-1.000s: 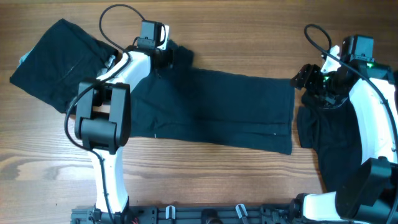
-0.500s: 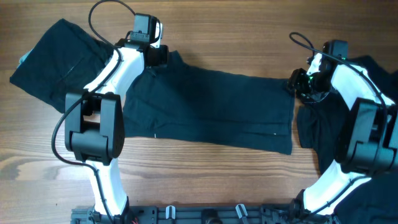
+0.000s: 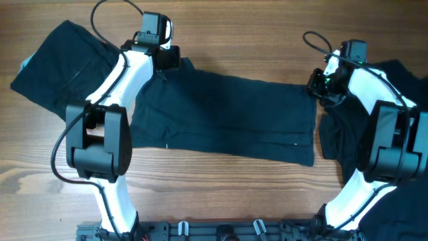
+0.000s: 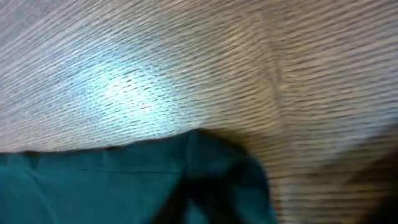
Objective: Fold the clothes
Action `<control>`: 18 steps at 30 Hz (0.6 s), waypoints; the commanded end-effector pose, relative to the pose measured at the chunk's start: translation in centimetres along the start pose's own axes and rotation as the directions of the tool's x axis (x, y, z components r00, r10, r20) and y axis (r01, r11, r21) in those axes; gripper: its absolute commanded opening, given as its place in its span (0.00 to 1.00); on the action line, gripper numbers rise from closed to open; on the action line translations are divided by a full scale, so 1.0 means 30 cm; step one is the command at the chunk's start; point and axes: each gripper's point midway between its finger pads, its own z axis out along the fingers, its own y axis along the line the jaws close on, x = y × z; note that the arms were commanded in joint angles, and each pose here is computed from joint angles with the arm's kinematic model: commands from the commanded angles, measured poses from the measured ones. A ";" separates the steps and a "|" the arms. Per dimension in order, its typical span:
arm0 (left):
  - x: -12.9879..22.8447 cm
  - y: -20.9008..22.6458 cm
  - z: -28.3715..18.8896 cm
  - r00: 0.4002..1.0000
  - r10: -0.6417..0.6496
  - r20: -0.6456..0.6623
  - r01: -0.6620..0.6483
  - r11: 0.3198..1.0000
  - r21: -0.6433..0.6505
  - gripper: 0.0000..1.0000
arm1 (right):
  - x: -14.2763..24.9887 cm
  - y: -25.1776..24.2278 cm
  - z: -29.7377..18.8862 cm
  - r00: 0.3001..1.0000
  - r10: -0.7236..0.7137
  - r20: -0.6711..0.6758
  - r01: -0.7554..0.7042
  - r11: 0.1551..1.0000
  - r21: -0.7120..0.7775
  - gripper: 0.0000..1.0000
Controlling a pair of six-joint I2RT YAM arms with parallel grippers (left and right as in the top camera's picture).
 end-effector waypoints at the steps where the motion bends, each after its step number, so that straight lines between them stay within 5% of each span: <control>1: -0.056 0.000 -0.066 0.998 -0.018 0.054 0.018 1.000 -0.002 0.04 | -0.004 -0.028 0.009 1.000 -0.009 -0.001 0.009 0.998 0.064 0.04; 7: -0.069 0.017 -0.164 0.997 -0.017 0.071 0.020 0.999 -0.034 0.04 | -0.045 0.031 -0.211 0.993 -0.055 0.102 0.050 0.997 0.055 0.04; 18: 0.032 0.043 -0.165 0.998 -0.019 -0.052 0.015 0.997 -0.073 0.04 | 0.018 0.016 -0.248 0.998 -0.036 0.043 0.033 0.996 0.078 0.04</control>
